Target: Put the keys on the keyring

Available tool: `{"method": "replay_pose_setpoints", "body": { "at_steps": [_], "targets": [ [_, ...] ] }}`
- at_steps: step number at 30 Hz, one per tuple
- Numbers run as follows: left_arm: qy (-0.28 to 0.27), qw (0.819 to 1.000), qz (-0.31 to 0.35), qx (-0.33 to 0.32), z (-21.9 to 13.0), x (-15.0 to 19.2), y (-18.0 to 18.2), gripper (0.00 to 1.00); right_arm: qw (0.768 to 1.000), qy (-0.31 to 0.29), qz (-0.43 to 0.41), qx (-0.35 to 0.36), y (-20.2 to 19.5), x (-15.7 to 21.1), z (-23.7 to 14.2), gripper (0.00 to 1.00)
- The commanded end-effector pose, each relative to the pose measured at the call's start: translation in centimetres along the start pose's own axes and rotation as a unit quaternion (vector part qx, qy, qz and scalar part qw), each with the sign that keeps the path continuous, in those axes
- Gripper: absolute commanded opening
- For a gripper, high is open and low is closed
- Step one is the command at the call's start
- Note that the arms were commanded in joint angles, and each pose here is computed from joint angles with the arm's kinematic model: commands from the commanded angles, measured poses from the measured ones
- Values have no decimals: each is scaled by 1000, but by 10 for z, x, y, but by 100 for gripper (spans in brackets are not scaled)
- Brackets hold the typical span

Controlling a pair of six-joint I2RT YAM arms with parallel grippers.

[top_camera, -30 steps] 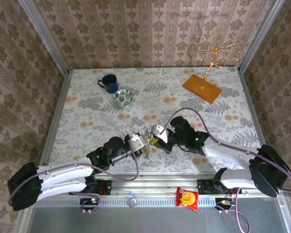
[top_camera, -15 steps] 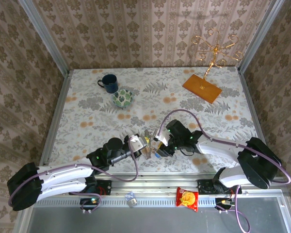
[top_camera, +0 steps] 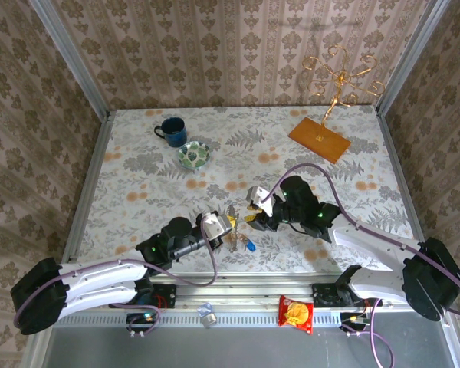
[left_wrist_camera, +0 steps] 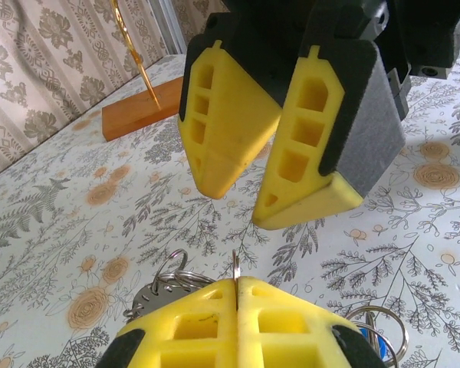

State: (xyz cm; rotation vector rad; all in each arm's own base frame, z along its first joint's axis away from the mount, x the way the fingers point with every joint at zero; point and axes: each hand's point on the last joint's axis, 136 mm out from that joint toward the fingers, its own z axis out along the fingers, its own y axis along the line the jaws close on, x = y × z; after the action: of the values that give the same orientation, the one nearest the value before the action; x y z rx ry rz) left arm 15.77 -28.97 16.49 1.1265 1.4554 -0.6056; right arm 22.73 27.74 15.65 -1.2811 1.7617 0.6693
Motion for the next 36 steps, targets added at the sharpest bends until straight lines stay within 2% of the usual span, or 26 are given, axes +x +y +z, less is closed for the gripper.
{"method": "replay_pose_setpoints", "body": {
  "at_steps": [1, 4, 7, 9, 12, 15, 18, 20, 25, 30, 36],
  "targets": [
    [-20, 1000, -12, -4, -3, -8, 3, 0, 999, -12, -27, -12, 6, -4, -4, 38],
    [-19, 1000, -13, -6, -3, -9, 4, 0, 999, -25, 29, 12, 4, -6, -14, 38],
    [-16, 1000, -15, -10, -3, -8, 6, 0, 991, -46, 122, 6, 13, -7, -23, 38],
    [-17, 1000, -16, -8, -3, -9, 5, 0, 989, -50, 142, 4, 22, -1, -31, 39],
    [-18, 1000, -16, -4, -3, -9, 4, 0, 979, -62, 189, 37, 14, 1, -40, 41],
    [-21, 1000, -17, 0, -2, -12, 3, 0, 982, -77, 170, 8, 23, -12, -41, 41],
    [-19, 1000, -18, 3, -2, -11, 2, 0, 987, -65, 140, 36, 12, -7, -36, 41],
    [-17, 1000, -19, 5, -2, -10, 1, 0, 982, -54, 165, 75, -5, -2, -32, 39],
    [-18, 1000, -18, 8, -4, -9, 0, 0, 954, -18, 281, 108, -31, 10, -17, 38],
    [-20, 1000, -10, -5, -6, -14, 5, 0, 922, 25, 368, 120, -38, 21, -9, 39],
    [7, 998, 17, -63, -14, -17, 28, 0, 902, 71, 405, 130, -46, 32, -12, 39]
  ]
}}
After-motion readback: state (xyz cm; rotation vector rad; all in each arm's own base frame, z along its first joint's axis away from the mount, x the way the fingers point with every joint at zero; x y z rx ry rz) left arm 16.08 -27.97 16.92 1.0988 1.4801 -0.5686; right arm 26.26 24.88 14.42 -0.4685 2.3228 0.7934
